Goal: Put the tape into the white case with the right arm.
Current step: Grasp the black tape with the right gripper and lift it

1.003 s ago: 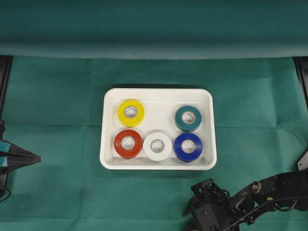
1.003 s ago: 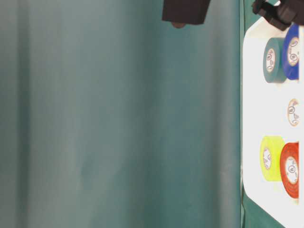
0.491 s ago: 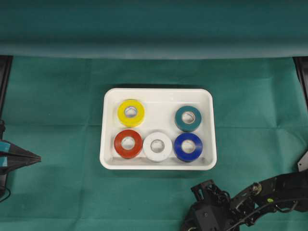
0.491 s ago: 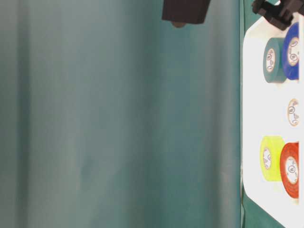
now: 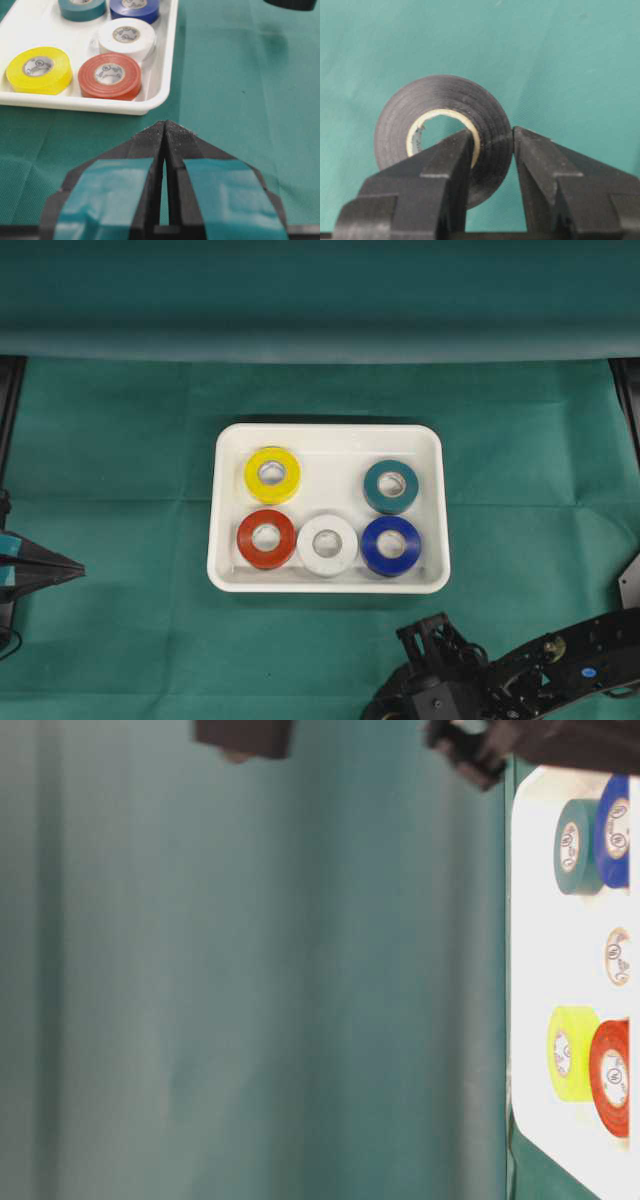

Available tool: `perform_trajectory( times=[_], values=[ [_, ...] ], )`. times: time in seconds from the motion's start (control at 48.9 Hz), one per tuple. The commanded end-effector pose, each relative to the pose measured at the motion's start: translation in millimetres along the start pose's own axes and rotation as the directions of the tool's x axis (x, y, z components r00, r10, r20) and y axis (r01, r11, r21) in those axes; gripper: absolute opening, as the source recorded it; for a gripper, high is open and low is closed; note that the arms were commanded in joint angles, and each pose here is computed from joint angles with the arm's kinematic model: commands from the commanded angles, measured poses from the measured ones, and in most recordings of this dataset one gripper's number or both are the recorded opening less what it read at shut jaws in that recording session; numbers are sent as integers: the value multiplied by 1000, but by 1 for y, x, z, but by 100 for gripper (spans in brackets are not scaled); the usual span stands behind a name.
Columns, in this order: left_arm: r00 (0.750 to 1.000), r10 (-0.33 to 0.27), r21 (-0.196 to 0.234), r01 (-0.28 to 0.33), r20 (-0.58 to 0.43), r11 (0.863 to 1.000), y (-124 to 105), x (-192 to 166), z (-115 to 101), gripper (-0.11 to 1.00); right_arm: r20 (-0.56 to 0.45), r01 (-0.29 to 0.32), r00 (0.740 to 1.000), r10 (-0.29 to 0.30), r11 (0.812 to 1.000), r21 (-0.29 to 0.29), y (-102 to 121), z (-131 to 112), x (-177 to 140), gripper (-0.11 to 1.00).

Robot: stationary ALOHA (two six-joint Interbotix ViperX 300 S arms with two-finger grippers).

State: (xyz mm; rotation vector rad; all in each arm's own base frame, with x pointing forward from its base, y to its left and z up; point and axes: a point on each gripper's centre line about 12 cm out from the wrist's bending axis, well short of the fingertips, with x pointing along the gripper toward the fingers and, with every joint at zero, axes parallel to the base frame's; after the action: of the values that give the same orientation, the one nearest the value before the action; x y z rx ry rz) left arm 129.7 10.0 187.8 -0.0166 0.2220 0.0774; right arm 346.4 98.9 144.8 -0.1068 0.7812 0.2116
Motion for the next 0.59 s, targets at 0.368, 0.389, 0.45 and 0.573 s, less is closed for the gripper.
perform_trajectory(
  times=[0.368, 0.389, 0.45, 0.573],
  values=[
    [1000, 3, 1, -3, 6, 1000, 0, 1, 4, 0, 44, 14, 999, -14, 1000, 7, 0, 22, -5, 0],
    [1000, 3, 1, -3, 6, 1000, 0, 1, 4, 0, 44, 15, 999, -15, 1000, 6, 0, 23, -4, 0],
    [1000, 3, 1, -3, 6, 1000, 0, 1, 4, 0, 46, 15, 999, -15, 1000, 6, 0, 24, -3, 0],
    [1000, 3, 1, -3, 6, 1000, 0, 1, 4, 0, 48, 17, 999, -17, 1000, 5, 0, 29, 0, 0]
  ],
)
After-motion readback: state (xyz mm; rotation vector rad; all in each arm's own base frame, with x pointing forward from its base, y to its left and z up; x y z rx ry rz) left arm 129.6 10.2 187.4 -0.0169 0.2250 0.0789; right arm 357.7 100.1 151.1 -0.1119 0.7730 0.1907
